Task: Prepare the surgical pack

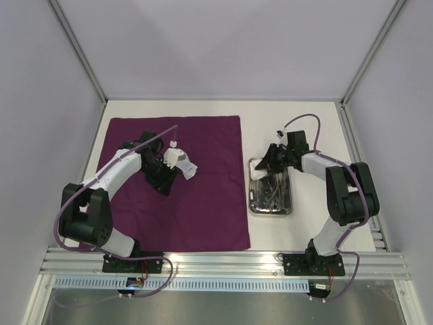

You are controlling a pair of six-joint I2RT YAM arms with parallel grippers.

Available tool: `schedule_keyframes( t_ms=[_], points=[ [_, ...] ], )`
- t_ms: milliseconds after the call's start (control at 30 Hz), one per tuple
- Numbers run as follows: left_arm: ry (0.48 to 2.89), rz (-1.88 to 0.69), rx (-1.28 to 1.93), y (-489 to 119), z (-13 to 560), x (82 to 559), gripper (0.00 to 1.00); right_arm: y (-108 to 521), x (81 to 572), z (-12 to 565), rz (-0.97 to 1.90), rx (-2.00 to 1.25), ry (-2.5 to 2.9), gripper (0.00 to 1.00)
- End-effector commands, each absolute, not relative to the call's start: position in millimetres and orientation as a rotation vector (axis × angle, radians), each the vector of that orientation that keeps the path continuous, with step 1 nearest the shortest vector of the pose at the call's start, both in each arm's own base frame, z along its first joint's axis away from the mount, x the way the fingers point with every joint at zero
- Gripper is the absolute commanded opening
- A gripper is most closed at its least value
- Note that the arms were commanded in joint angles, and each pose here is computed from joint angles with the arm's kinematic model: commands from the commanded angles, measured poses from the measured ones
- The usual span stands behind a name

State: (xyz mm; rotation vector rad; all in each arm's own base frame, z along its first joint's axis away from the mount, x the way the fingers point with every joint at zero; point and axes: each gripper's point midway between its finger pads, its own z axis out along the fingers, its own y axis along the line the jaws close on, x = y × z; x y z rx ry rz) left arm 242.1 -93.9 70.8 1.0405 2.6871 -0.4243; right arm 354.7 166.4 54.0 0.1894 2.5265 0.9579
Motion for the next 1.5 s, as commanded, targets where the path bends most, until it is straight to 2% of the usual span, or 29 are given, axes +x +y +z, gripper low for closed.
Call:
schedule_keyframes(
  t_ms=[0,67,100,133,433,533,733,1033,1233,1333,1367,1433,1467],
  points=[
    [2.663,-0.420,1.039,-97.5,81.4,251.6,0.56,173.4,369.9,59.2,0.996,0.169,2.465,0.01],
    [2.661,-0.424,1.041,-98.2,81.2,252.2,0.56,172.2,370.4,54.8,0.984,0.181,2.480,0.04],
    [2.663,-0.428,1.041,-98.4,80.1,251.9,0.56,171.3,369.8,51.4,0.981,0.188,2.490,0.09],
    [2.663,-0.430,1.041,-98.7,80.6,252.3,0.56,170.6,369.8,47.9,0.974,0.193,2.499,0.20],
    [2.657,-0.437,1.039,-100.3,81.7,254.0,0.56,152.6,366.6,50.3,0.777,0.179,2.549,0.53],
    [2.657,-0.439,1.039,-100.7,81.8,254.7,0.56,149.5,362.7,52.4,0.727,0.157,2.573,0.60],
    [2.649,-0.448,1.043,-101.7,84.3,253.7,0.56,139.4,360.4,62.3,0.618,0.129,2.581,0.66],
    [2.647,-0.446,1.059,-100.8,83.3,252.9,0.56,133.8,357.5,83.1,0.552,0.109,2.548,0.65],
    [2.650,-0.447,1.060,-100.5,81.7,251.5,0.56,125.0,355.3,86.1,0.486,0.168,2.534,0.59],
    [2.651,-0.450,1.066,-100.2,80.5,249.8,0.56,102.9,357.8,86.2,0.325,0.231,2.526,0.47],
    [2.651,-0.447,1.064,-100.0,80.4,249.8,0.56,98.4,357.8,85.5,0.296,0.242,2.527,0.37],
    [2.653,-0.450,1.062,-100.1,79.7,249.2,0.56,93.1,357.3,80.9,0.253,0.246,2.541,0.28],
    [2.649,-0.449,1.064,-100.3,79.4,249.9,0.56,93.2,356.6,74.7,0.240,0.244,2.563,0.20]
  ],
)
